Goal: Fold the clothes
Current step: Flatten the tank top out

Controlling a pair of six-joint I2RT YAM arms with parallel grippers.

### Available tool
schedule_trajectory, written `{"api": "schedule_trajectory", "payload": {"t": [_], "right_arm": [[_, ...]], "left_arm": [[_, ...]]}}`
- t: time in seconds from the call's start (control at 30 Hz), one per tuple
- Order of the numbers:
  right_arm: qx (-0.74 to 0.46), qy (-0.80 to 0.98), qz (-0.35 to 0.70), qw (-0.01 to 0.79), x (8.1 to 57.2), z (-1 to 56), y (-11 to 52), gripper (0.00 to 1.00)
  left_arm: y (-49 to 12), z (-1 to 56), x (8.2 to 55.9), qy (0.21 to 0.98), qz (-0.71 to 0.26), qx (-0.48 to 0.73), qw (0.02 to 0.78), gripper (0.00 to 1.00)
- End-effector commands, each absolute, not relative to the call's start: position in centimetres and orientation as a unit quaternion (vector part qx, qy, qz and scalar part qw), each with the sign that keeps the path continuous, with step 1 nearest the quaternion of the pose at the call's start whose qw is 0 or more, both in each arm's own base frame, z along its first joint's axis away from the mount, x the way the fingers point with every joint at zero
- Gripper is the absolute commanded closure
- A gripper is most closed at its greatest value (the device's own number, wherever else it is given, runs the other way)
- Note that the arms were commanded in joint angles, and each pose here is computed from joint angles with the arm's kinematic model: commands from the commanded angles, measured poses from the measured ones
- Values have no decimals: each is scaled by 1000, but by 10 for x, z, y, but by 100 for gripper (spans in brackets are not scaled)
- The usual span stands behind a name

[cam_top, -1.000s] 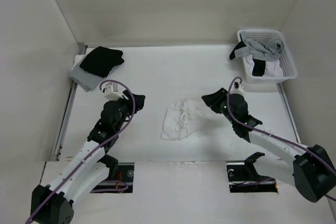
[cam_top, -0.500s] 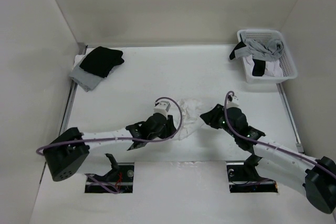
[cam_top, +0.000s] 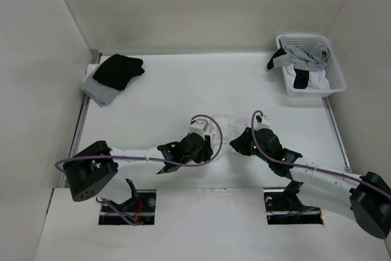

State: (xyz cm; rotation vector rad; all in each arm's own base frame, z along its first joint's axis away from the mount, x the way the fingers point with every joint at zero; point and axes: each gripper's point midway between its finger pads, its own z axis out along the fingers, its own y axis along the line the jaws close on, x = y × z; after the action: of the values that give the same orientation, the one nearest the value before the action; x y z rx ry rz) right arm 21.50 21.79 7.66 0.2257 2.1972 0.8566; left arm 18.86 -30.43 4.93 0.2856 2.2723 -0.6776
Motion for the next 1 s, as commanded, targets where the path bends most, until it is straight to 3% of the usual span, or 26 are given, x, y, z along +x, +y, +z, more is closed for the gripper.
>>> {"api": "schedule_trajectory", "payload": {"t": [0.0,0.13,0.37,0.5,0.7,0.87,0.97], "right_arm": [[75,857,348,373,205,73,227,80],[85,860,348,364,199,63,223,78],[77,864,354,349,189,58,227,73],[51,873,360,326,175,55,245,66],[30,875,370,310,171,50,273,63],[40,878,370,302,176,36,287,70],[50,882,363,297,178,28,289,81]], "left_arm": [[-326,67,204,864,-277,123,401,65],[-328,63,208,866,-271,123,402,71],[-326,61,214,868,-269,114,402,92],[-320,76,216,860,-284,95,412,94],[-310,95,220,850,-297,83,426,96],[-305,98,223,848,-300,78,429,96],[-303,101,224,846,-304,75,431,96]]}}
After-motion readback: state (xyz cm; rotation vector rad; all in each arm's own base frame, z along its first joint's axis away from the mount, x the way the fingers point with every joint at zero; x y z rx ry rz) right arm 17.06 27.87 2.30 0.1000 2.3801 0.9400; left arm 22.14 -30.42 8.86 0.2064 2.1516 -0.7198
